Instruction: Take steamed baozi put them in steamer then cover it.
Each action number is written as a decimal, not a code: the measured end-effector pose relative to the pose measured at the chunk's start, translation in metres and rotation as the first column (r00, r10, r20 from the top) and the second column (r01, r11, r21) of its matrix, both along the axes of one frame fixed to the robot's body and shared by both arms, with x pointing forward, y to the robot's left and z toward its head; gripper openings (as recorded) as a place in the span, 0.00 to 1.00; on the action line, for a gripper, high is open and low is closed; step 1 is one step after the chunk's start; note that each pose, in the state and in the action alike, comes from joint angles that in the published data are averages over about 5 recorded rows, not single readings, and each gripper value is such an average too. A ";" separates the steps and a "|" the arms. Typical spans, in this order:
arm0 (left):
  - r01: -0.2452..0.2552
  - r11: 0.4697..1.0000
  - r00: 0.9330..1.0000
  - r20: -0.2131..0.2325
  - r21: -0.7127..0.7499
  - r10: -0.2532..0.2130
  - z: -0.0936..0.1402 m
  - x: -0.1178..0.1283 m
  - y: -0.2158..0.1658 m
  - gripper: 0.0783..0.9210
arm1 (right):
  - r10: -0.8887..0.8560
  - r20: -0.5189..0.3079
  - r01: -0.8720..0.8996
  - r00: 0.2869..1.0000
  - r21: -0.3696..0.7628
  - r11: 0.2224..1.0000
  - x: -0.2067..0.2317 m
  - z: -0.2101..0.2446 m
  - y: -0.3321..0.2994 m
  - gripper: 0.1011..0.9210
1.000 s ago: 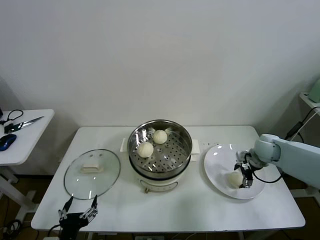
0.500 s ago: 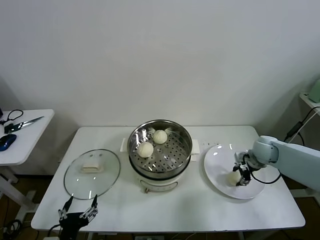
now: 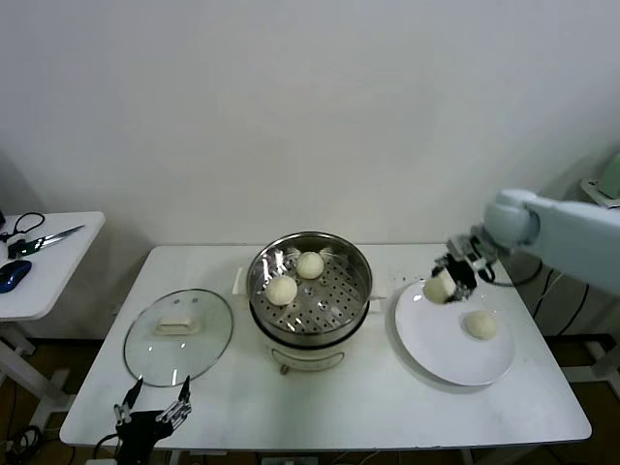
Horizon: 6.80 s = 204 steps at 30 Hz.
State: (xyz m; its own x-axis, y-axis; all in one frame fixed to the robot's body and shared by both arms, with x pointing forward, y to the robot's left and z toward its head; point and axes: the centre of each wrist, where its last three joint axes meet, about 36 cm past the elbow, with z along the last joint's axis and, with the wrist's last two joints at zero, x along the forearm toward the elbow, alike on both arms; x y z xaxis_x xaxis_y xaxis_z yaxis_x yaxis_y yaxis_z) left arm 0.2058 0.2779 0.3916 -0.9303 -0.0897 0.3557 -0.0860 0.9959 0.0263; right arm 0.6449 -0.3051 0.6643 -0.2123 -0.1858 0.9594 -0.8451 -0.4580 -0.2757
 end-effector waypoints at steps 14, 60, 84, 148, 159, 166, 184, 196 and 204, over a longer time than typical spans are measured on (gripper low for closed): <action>-0.002 1.000 1.000 0.004 0.018 0.002 0.005 -0.004 0.004 0.88 | 0.660 0.042 -0.654 0.750 -0.102 0.750 -0.019 0.059 0.162 0.65; -0.016 1.000 1.000 0.016 0.014 0.016 0.006 -0.006 0.004 0.88 | 0.833 -0.014 -0.828 0.553 -0.112 0.549 -0.001 -0.038 0.228 0.88; 0.003 1.000 1.000 0.017 0.005 -0.003 0.004 0.000 0.004 0.88 | -0.210 -0.080 0.205 0.974 -0.063 0.977 0.000 -0.048 -0.104 0.88; -0.010 1.000 1.000 -0.010 0.005 0.011 0.004 -0.001 0.004 0.88 | -0.397 -0.060 0.398 0.916 0.002 0.917 0.035 -0.023 -0.069 0.72; -0.017 1.000 1.000 -0.006 -0.009 0.017 0.013 0.001 0.003 0.88 | -0.294 -0.093 0.305 0.951 0.158 0.939 0.013 0.066 0.055 0.72; -0.029 1.000 1.000 0.005 0.000 0.029 0.015 0.000 0.006 0.88 | -0.259 -0.126 0.278 0.957 0.166 0.946 0.008 0.048 0.118 0.72; -0.042 0.999 0.999 0.023 -0.003 0.042 0.017 0.001 0.008 0.88 | -0.249 -0.149 0.262 0.957 0.077 0.962 0.015 -0.051 0.173 0.72; -0.044 0.999 0.999 0.028 -0.004 0.044 0.018 0.001 0.007 0.88 | -0.249 -0.121 0.257 0.961 0.056 0.965 0.022 -0.069 0.178 0.76; -0.044 0.999 0.999 0.023 0.004 0.044 0.018 0.001 0.007 0.88 | -0.233 -0.149 0.246 0.961 0.080 0.966 0.023 -0.065 0.178 0.88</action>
State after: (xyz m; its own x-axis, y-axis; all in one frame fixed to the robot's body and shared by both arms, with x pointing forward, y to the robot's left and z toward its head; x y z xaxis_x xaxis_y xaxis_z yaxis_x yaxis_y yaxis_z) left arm 0.2066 0.2853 0.4096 -0.9332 -0.1322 0.3341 -0.1304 0.9911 0.0279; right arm 0.6683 -0.1272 0.5997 -0.1297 -0.2390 0.9623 -0.9595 -0.2146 -0.1826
